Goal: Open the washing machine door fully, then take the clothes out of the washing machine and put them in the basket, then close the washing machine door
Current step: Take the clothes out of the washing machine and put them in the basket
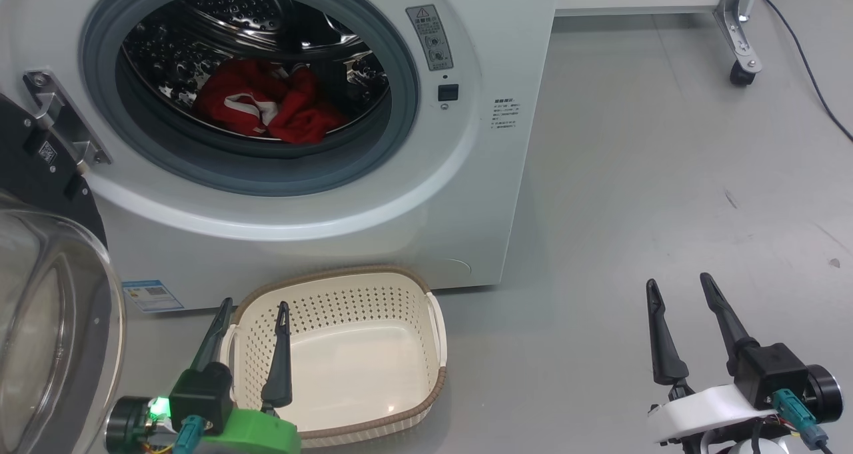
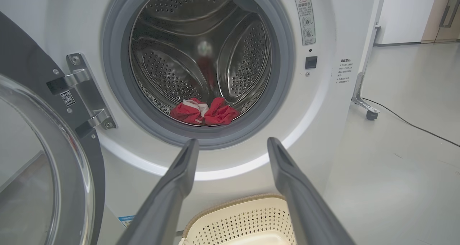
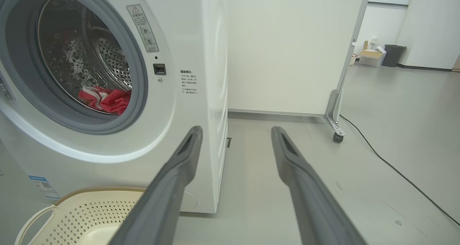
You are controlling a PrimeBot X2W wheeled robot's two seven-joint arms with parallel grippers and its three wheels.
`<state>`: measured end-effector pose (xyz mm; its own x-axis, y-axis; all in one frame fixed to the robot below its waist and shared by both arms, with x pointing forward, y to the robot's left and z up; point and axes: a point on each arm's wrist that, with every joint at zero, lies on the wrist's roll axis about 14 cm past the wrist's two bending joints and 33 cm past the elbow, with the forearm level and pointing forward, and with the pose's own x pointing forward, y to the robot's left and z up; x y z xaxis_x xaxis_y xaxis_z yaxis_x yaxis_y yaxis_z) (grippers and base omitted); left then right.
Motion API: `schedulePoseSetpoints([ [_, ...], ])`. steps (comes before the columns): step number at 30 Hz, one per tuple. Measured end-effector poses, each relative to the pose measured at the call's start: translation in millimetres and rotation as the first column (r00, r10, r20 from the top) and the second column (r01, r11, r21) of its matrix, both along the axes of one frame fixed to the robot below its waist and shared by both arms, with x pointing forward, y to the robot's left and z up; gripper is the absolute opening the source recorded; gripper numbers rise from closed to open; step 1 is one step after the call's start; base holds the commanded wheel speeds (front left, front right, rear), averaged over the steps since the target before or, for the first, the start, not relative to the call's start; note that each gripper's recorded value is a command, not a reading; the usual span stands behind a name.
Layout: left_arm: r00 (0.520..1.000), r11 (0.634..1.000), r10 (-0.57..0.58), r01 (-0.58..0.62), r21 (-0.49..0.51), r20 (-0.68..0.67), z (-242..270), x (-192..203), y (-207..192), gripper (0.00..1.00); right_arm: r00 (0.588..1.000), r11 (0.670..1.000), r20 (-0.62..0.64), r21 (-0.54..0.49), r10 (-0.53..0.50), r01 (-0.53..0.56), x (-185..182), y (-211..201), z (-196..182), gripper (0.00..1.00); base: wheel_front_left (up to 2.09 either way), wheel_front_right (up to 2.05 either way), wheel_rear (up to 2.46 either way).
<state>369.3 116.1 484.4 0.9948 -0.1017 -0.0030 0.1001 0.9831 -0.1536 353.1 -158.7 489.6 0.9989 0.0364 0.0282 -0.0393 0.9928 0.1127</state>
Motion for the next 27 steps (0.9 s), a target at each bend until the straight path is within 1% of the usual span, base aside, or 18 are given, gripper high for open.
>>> schedulePoseSetpoints([
  [27,1.0,1.0,0.002,-0.002,-0.005,-0.025,-7.3,1.6,-0.7,1.0,1.0,1.0,-0.018,0.002,0.004,-0.004,2.0,0.5,-5.9,1.0,0.0,0.0,0.0],
])
